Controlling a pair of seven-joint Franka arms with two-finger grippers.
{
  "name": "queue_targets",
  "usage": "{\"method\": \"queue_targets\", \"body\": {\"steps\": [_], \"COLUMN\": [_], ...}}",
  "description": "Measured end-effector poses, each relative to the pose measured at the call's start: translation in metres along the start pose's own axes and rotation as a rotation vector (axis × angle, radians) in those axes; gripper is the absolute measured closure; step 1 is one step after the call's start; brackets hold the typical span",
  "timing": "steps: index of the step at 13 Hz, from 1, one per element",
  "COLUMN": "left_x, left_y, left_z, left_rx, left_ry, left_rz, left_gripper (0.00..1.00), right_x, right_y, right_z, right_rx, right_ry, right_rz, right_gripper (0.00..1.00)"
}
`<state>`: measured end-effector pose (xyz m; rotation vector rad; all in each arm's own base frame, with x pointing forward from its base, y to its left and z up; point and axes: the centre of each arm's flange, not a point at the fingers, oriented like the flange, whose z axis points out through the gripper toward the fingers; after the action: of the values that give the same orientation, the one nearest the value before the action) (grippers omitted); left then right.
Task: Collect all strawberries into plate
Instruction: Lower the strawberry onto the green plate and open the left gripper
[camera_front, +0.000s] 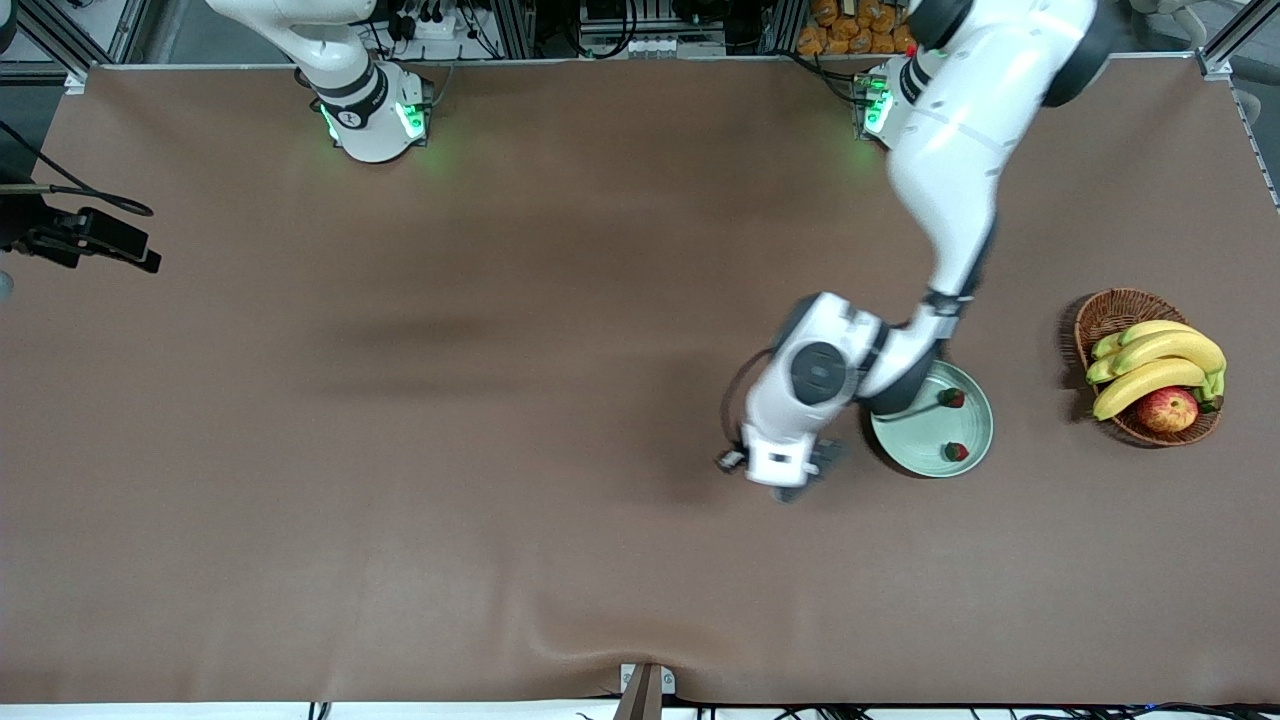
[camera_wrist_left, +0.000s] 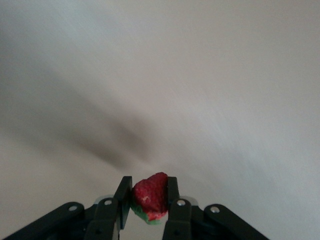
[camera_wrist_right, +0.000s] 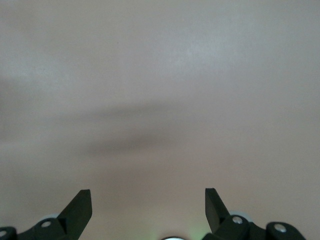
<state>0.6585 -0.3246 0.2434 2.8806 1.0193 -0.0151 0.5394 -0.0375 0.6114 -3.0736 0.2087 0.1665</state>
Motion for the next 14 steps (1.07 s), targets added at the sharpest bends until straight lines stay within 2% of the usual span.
{"method": "queue_targets", "body": {"steps": [3,7,9,11,12,14], "left_x": [0.063,0.143,0.159,0.16,0.157,0.157], "left_y": [-0.05,-0.143,-0.175,-0.188,-0.189,-0.184], "left_z": [-0.053,-0.028,-0.013,-0.002,0.0,-0.008], "left_rx": [0.102,0.17,0.189,0.201,0.203,0.187], "left_ry": [-0.028,-0.105,-0.146,-0.174,-0.179,-0.168], "left_rz": [0.071,0.113,0.148,0.197,0.208,0.241], "left_gripper": [0.67,0.67,0.67,0.67,0.61,0.38], "right_x": [-0.007,-0.009,-0.01,-0.009,-0.009,-0.009], "right_y": [-0.001,-0.003,0.001,0.004,0.004,0.004], "right_z": [-0.006,-0.023,-0.027,-0.03,-0.03,-0.03], "right_rx": [0.002,-0.007,-0.025,-0.04,-0.041,-0.041], "right_ry": [-0.015,0.021,0.031,0.042,0.043,0.044], "right_rz": [0.036,0.032,0.027,-0.003,-0.009,-0.014], "right_gripper": [0.0,0.0,0.0,0.0,0.0,0.0]}}
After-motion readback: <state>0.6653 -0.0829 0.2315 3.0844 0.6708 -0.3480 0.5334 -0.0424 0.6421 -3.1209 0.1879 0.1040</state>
